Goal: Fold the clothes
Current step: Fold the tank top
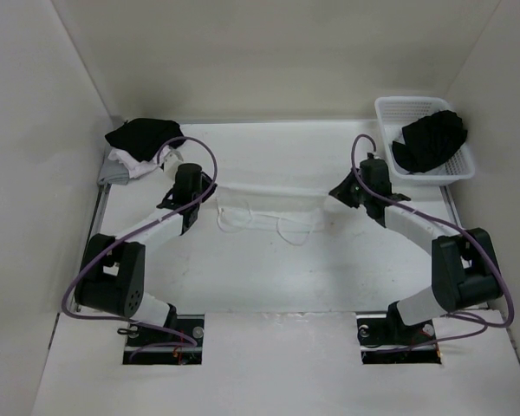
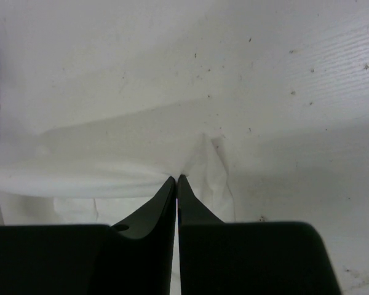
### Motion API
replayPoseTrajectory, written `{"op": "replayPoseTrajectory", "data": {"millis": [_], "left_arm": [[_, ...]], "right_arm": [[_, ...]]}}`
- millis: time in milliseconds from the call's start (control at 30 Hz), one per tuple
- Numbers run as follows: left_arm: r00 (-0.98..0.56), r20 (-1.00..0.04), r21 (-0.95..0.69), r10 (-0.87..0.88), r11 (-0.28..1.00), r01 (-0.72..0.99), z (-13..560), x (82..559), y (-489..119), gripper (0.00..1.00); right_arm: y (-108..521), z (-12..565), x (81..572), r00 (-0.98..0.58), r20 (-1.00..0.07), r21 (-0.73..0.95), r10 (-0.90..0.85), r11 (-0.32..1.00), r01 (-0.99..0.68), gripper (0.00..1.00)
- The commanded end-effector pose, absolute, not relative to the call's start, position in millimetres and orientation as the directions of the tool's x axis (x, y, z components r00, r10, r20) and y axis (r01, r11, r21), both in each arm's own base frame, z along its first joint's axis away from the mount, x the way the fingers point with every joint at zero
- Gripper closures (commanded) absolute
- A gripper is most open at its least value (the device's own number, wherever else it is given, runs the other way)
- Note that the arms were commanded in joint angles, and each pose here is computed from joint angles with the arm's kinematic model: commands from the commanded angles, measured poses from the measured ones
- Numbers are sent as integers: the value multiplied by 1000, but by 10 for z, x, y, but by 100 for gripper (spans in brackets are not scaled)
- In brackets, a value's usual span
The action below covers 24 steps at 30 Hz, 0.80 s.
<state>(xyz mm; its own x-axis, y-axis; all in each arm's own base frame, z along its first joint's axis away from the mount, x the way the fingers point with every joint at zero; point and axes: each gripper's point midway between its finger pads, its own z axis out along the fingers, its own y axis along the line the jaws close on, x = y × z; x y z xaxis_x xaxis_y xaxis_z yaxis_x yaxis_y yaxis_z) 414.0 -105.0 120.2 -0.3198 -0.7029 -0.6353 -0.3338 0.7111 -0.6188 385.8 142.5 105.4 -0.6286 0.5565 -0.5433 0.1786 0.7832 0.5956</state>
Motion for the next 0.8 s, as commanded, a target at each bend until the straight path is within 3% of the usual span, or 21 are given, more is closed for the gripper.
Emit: {"op": "replayPoseTrajectory", "data": {"millis": [0, 367, 533, 767], "left_arm": [[-266, -644, -668, -717, 697, -262, 1479, 4195, -1052, 99], [-342, -589, -676, -732, 678, -288, 924, 3589, -936, 98], [-360, -562, -686, -744, 663, -299, 773, 3448, -900, 98], [-405, -537, -653, -740, 669, -355, 468, 3304, -867, 96]], "right_arm": [[1435, 1371, 4068, -554, -602, 631, 575, 768, 110, 94], [1508, 959, 3537, -586, -567, 631, 579, 763, 143, 95], [1567, 841, 3201, -619, -576, 592, 534, 795, 135, 95], [1623, 373, 2743, -703, -508, 550, 498, 815, 181, 93]]}}
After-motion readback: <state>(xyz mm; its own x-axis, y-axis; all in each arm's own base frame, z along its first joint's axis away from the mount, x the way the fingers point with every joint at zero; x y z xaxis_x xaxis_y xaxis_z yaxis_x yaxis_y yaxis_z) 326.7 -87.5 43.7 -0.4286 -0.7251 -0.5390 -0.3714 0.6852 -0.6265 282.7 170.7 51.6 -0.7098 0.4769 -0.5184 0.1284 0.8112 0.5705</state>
